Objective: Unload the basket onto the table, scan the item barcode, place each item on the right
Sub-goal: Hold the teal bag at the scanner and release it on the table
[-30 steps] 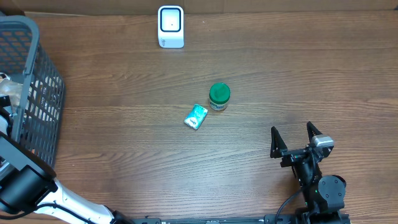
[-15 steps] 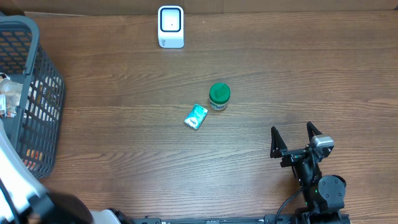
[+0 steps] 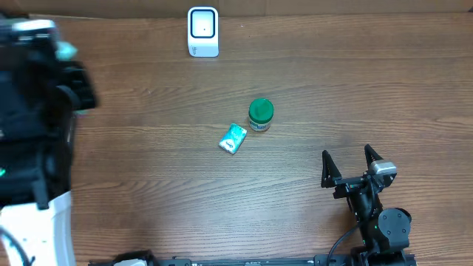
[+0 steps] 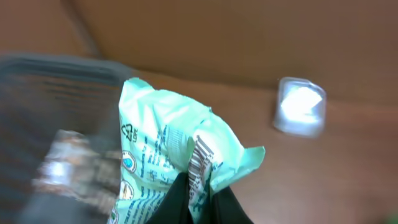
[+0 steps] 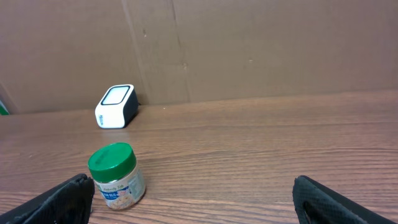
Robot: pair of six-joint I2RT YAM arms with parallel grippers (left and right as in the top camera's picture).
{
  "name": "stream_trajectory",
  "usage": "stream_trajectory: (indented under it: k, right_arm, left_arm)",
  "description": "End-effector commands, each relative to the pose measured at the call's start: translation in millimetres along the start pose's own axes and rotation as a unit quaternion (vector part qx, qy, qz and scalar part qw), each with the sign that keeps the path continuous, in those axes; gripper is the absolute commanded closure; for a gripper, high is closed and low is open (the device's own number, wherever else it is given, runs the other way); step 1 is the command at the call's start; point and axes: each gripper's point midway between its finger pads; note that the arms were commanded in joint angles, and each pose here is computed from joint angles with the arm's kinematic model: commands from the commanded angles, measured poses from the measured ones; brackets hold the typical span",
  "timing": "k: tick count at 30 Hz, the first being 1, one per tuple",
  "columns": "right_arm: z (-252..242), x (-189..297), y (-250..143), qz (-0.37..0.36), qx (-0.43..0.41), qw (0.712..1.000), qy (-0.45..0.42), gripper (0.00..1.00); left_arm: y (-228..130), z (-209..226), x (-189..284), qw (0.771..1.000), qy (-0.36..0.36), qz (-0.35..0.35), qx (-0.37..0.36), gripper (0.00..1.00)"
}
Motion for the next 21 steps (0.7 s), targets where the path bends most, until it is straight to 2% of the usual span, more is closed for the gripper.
stream_trajectory:
  k: [1, 2, 3, 5, 10, 14, 21]
  right_arm:
    - [-2, 0, -1, -0.004, -0.001, 1.000, -0.006, 0.00]
    - [-2, 0, -1, -0.004, -0.001, 1.000, -0.006, 0.00]
    - [-2, 0, -1, -0.004, -0.001, 1.000, -0.006, 0.00]
    - [-2, 0, -1, -0.004, -0.001, 1.000, -0.006, 0.00]
    - [-2, 0, -1, -0.004, -0.001, 1.000, -0.006, 0.00]
    - [-2, 0, -1, -0.004, -0.001, 1.000, -0.006, 0.00]
    - [-2, 0, -1, -0.004, -0.001, 1.000, -0.006, 0.00]
  left_arm:
    - [-43, -50, -31, 0.995, -0.055, 0.082, 0.010, 0.95]
    - [-56, -62, -39, 0.993, -0.063, 0.103, -0.001, 0.96]
    - [-90, -86, -62, 0.985, -0.072, 0.155, -0.025, 0.96]
    - [-120, -101, -80, 0.977, -0.075, 0.196, -0.044, 0.96]
    - [-188, -128, -122, 0.951, -0.066, 0.288, -0.091, 0.96]
    - [-240, -143, -151, 0.930, -0.049, 0.350, -0.103, 0.96]
    - [-294, -152, -184, 0.913, -0.015, 0.401, -0.075, 0.96]
Point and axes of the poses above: each gripper's point midway between its finger pads, its own x axis back along the fingers, its own z axis along the line the jaws close on, y = z × x, and after that the axes turned 8 degrees about x, right-handed
